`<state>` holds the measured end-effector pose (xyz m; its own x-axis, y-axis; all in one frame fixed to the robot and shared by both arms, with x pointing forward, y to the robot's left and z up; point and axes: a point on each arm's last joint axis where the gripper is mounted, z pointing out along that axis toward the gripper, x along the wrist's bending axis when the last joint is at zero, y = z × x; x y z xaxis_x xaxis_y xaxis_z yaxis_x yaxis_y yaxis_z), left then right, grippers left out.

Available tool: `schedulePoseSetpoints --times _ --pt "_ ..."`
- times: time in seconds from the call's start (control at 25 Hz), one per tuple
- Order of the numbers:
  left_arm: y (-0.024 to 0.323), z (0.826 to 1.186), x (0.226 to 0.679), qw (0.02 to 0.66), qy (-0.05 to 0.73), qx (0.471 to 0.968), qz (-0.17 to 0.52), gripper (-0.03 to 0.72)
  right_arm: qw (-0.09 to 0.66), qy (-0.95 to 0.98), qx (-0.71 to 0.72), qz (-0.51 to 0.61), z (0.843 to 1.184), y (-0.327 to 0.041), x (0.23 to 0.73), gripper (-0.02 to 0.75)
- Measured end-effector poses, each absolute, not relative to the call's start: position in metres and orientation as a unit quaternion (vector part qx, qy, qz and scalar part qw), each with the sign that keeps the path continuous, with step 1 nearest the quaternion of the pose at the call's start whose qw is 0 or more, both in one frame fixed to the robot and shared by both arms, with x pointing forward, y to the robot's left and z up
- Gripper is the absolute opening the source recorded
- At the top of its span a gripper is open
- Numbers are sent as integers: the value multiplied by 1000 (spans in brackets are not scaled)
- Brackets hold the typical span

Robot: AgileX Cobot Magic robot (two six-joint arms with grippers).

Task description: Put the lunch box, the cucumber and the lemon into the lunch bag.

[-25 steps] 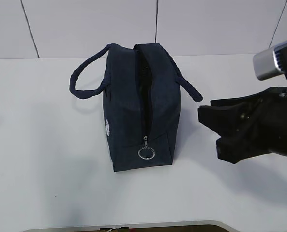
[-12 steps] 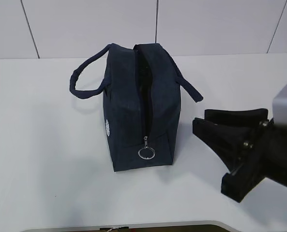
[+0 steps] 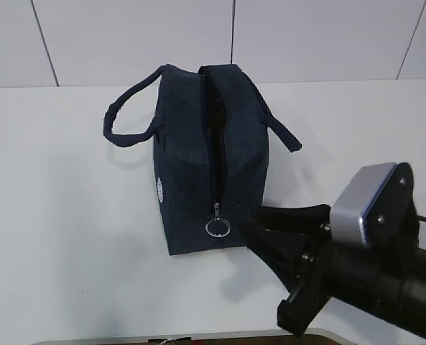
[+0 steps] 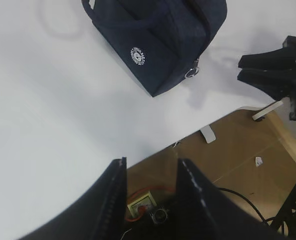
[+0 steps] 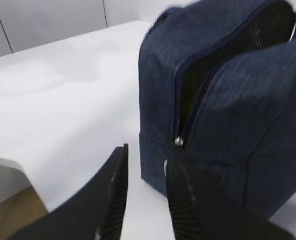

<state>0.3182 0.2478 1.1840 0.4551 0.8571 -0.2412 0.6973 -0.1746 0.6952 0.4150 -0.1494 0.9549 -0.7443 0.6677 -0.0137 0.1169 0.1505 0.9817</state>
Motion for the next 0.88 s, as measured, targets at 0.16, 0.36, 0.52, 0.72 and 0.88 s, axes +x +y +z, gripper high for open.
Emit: schedulePoseSetpoints --times 0.16,0.36,0.52,0.72,0.88 --pt "248 1184 318 388 512 759 103 243 213 728 286 585 931 -144 421 225" --pt "248 1184 318 389 512 759 102 243 215 712 325 584 913 -144 430 225" --pt "247 1184 318 390 514 757 100 243 219 707 342 579 907 -146 432 229" --pt "247 1184 318 390 514 757 100 243 212 716 351 565 896 -145 433 247" --pt "247 1184 318 390 515 757 99 243 207 722 354 557 889 -144 435 286"
